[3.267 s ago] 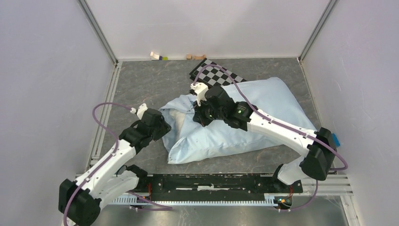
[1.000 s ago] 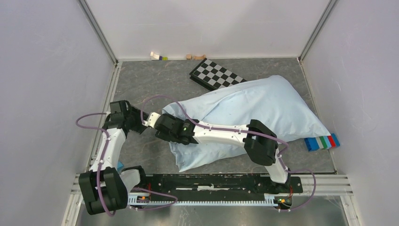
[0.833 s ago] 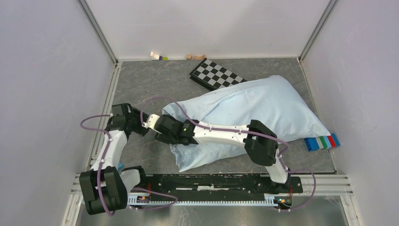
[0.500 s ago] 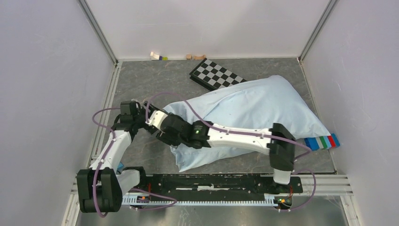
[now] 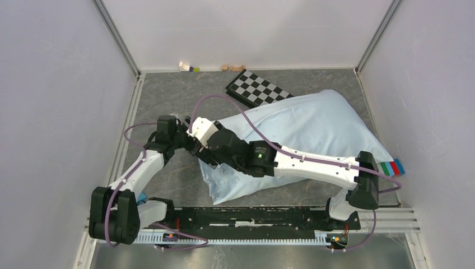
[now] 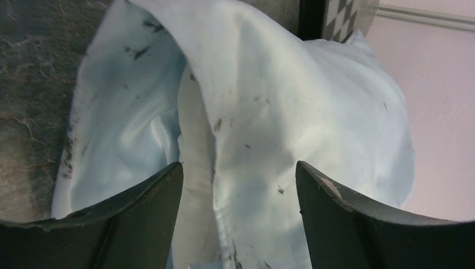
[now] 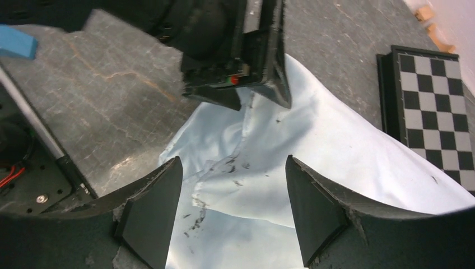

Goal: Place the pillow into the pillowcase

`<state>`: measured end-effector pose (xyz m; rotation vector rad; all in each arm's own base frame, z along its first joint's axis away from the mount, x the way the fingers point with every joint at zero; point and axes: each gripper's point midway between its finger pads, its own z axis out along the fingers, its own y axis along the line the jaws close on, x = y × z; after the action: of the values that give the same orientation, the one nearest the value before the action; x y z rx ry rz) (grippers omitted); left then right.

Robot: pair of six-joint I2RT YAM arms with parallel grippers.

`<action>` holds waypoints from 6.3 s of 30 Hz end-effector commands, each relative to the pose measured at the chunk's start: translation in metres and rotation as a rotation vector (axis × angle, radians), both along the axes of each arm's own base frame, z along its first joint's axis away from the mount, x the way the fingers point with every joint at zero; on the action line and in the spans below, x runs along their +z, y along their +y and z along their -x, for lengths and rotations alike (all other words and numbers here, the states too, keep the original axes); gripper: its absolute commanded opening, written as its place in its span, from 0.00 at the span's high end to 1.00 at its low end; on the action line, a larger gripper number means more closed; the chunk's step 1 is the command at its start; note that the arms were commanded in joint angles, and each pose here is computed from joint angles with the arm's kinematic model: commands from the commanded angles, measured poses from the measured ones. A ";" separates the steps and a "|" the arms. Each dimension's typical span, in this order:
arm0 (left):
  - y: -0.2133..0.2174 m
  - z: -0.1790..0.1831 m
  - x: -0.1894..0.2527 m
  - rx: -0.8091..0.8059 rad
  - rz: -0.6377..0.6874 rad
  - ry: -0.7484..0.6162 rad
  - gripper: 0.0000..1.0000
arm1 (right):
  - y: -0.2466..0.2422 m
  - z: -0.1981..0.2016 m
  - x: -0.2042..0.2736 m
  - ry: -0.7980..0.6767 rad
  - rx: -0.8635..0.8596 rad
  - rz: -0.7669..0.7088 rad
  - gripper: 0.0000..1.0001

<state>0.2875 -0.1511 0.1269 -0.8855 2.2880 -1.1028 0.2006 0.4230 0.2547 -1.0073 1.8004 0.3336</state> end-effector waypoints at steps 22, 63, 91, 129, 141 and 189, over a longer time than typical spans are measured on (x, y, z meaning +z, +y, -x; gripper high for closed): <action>0.004 -0.025 0.112 -0.057 0.036 -0.206 0.98 | 0.082 0.024 -0.098 0.059 0.264 0.031 0.24; 0.037 -0.050 0.144 0.005 0.167 -0.223 0.98 | 0.044 -0.026 -0.117 0.165 0.068 -0.014 0.07; 0.057 -0.061 0.133 0.059 0.012 -0.226 0.98 | -0.031 -0.070 -0.099 -0.172 -0.215 0.503 0.02; 0.004 0.047 -0.007 -0.037 -0.322 -0.087 0.64 | -0.069 -0.067 -0.058 -0.034 -0.255 -0.230 1.00; -0.059 0.030 -0.035 -0.091 -0.409 -0.121 0.57 | -0.068 -0.050 -0.012 -0.130 -0.211 -0.399 1.00; -0.093 0.052 -0.043 -0.313 -0.541 -0.264 0.63 | -0.074 -0.032 -0.023 -0.107 -0.173 -0.388 1.00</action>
<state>0.2218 -0.2244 0.0754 -0.2876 2.4205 -0.6144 0.2319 0.3251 0.1906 -0.6582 1.7095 0.3537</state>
